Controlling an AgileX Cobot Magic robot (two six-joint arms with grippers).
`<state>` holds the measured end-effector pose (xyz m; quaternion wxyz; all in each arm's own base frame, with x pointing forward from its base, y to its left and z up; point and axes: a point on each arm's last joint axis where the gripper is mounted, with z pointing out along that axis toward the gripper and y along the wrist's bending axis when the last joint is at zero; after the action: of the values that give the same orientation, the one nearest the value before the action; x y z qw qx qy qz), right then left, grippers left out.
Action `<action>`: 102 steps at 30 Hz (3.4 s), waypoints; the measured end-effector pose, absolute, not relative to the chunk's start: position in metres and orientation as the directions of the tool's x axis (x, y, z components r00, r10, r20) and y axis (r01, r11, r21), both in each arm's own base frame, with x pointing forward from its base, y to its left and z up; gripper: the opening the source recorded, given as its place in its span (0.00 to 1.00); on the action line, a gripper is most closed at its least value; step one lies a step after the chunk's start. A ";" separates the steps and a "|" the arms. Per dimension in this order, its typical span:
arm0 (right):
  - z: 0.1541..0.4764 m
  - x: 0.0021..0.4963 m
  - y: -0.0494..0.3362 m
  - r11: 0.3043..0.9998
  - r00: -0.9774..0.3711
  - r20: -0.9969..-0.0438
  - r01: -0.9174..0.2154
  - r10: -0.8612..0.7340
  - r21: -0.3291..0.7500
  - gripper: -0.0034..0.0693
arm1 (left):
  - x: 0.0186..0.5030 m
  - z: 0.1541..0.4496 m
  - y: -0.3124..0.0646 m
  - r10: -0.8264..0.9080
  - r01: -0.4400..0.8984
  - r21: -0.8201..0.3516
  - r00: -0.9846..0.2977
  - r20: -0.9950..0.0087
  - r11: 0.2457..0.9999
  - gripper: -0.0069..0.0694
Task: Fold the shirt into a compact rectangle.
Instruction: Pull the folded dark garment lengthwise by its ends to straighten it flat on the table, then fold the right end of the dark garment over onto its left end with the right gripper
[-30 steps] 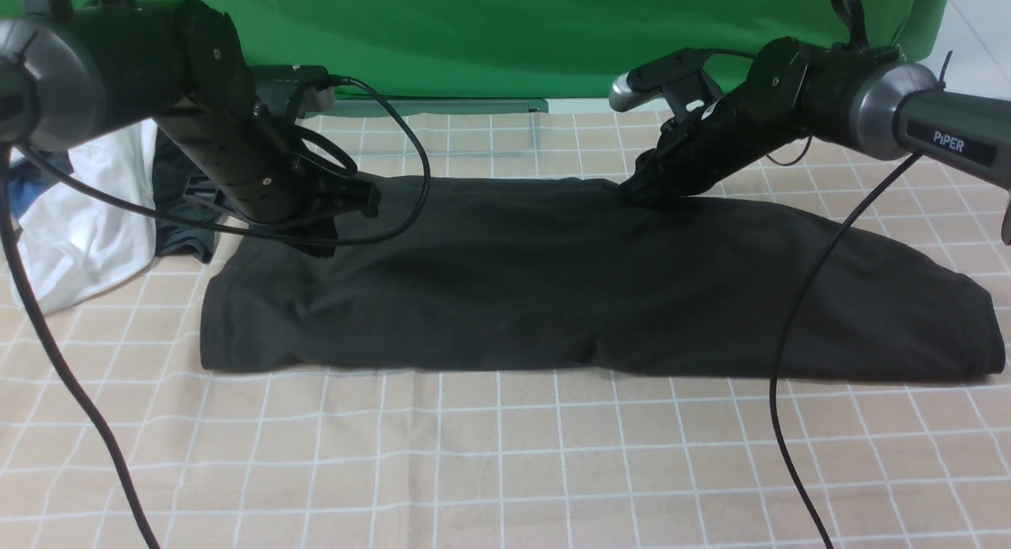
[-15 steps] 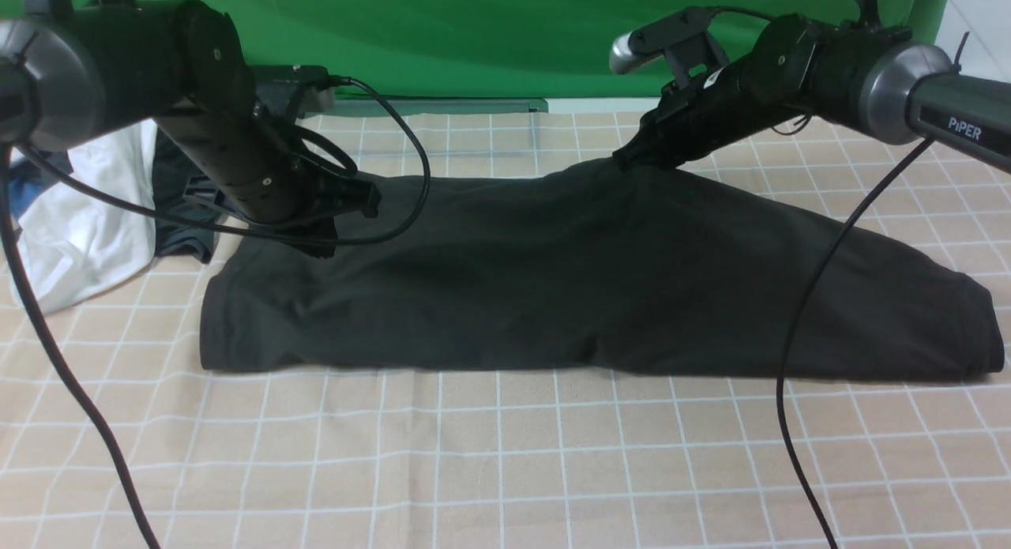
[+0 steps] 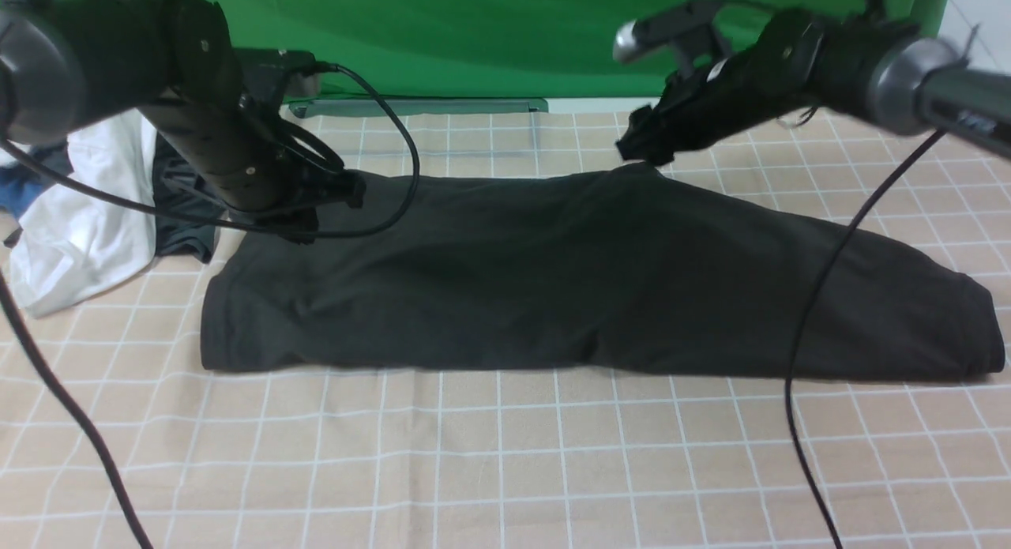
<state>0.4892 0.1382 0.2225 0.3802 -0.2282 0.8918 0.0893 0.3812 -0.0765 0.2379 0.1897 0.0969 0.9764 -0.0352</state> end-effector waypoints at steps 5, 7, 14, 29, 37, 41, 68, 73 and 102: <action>0.294 0.461 0.099 0.900 -0.644 -0.690 -0.436 -0.329 -0.022 0.21 | 0.366 0.240 -0.073 0.180 0.204 -0.024 -0.909 -0.377 0.979 0.11; 0.311 0.447 0.076 0.911 -0.695 -0.645 -0.412 -0.318 -0.005 0.12 | 0.361 0.223 -0.072 0.179 0.201 -0.025 -0.918 -0.355 0.979 0.11; 0.307 0.414 0.016 0.944 -0.881 -0.397 -0.318 -0.259 0.091 0.10 | 0.343 0.177 -0.054 0.089 0.093 -0.005 -0.960 -0.266 0.996 0.11; 0.239 0.359 -0.060 0.992 -0.985 -0.170 0.019 0.040 0.125 0.52 | 0.326 0.197 -0.008 -0.048 -0.030 -0.065 -0.955 -0.293 0.997 0.11; 0.197 0.381 -0.072 0.991 -0.975 -0.181 0.119 0.129 0.064 0.98 | 0.297 0.263 -0.020 -0.021 0.066 -0.187 -0.903 -0.430 0.980 0.11; 0.167 0.388 -0.074 0.989 -0.979 -0.146 0.134 0.142 0.061 0.97 | 0.276 0.288 -0.022 -0.006 0.100 -0.191 -0.873 -0.488 0.977 0.11; 0.281 0.388 -0.101 0.991 -0.950 -0.282 0.129 0.135 0.040 0.18 | 0.257 0.311 -0.024 -0.002 0.126 -0.205 -0.847 -0.532 0.971 0.11; 0.313 0.404 -0.042 0.991 -0.933 -0.357 -0.002 0.047 0.135 0.18 | 0.258 0.311 -0.024 -0.007 0.125 -0.207 -0.843 -0.538 0.970 0.11; 0.261 0.398 0.344 0.728 -0.809 -0.573 -0.469 -0.128 0.500 0.18 | 0.260 0.315 -0.031 0.002 0.183 -0.253 -0.815 -0.580 0.950 0.11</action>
<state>0.3980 0.3436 0.2614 0.2594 -0.1673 0.8926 0.3285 0.2604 -0.0305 0.3149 0.3004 0.0491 0.9406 -0.1503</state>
